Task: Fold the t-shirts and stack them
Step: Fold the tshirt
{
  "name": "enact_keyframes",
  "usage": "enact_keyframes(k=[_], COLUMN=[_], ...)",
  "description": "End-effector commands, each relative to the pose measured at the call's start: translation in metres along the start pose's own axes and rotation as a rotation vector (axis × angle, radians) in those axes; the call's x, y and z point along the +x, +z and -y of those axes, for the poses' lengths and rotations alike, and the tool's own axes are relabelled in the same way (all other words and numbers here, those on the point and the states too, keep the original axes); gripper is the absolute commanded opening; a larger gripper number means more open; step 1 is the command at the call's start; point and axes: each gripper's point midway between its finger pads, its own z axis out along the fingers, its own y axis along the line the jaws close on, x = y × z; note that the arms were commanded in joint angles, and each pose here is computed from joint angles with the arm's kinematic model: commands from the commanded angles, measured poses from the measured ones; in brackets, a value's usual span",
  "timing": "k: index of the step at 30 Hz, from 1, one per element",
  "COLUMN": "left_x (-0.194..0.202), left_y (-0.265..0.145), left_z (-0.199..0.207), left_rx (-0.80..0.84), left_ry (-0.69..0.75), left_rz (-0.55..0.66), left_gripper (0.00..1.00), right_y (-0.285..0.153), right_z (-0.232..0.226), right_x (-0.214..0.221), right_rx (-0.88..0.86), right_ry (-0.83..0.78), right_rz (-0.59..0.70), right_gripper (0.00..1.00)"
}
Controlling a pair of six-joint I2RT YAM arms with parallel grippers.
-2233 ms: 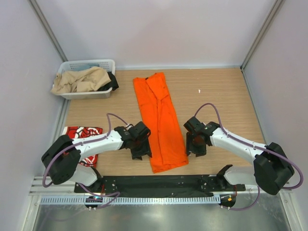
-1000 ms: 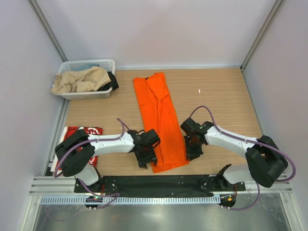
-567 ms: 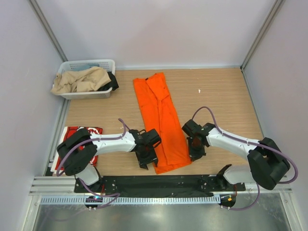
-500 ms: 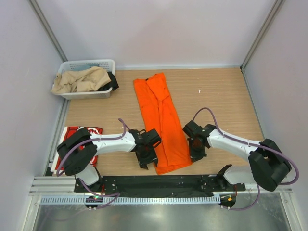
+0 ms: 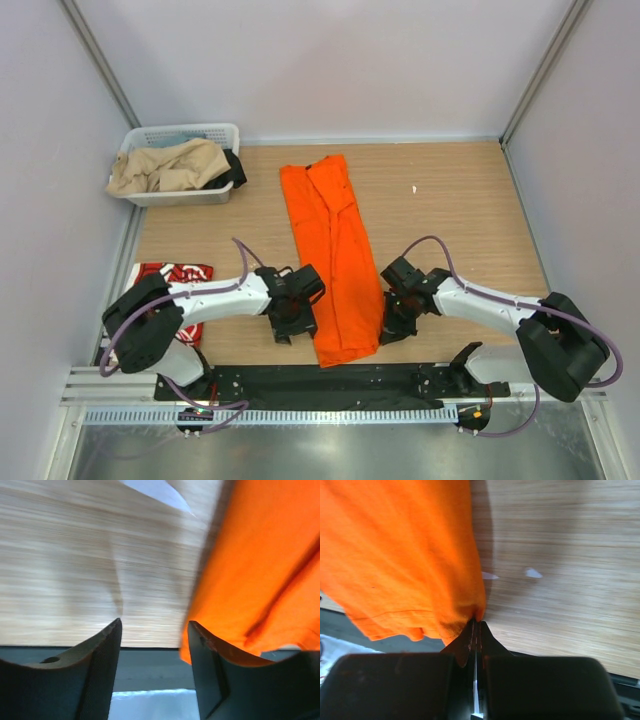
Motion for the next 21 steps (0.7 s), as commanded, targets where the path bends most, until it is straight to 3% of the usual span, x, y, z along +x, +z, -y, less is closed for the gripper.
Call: enact_keyframes(k=[1, 5, 7, 8, 9, 14, 16, 17, 21], left_x=[-0.049, -0.104, -0.143, -0.159, -0.172, -0.253, -0.277, -0.287, -0.316], left_y=[-0.039, -0.082, -0.096, -0.1, -0.102, -0.083, -0.088, -0.063, -0.034], left_z=[-0.021, -0.013, 0.007, 0.025, 0.034, 0.069, 0.086, 0.084, 0.092], left_rx=[-0.099, -0.048, 0.038, 0.111, 0.143, 0.104, 0.099, 0.058, 0.041], left_ry=[0.102, 0.14, 0.122, 0.182, 0.196, 0.236, 0.257, 0.256, 0.223], left_rz=[0.254, 0.4, 0.463, 0.49, 0.505, 0.548, 0.59, 0.56, 0.532], left_gripper=[0.58, 0.63, 0.62, 0.63, 0.62, 0.57, 0.56, 0.55, 0.5], right_y=[-0.006, -0.009, -0.013, -0.014, -0.014, -0.03, -0.036, -0.038, -0.053], right_z=[-0.028, -0.033, -0.028, -0.022, -0.011, -0.004, -0.013, -0.017, -0.045], right_x=[-0.001, -0.001, -0.006, -0.013, -0.011, -0.041, -0.055, -0.061, -0.106], right_rx=[-0.118, -0.126, -0.076, -0.031, 0.029, 0.187, 0.195, 0.198, 0.203], right_ry=[0.034, 0.026, -0.007, -0.026, -0.056, -0.157, -0.2, -0.209, -0.264], right_rz=[0.006, 0.007, 0.026, 0.062, 0.047, 0.119, 0.136, 0.149, 0.255], right_gripper=[0.01, 0.01, 0.04, 0.05, 0.11, 0.33, 0.36, 0.4, 0.42])
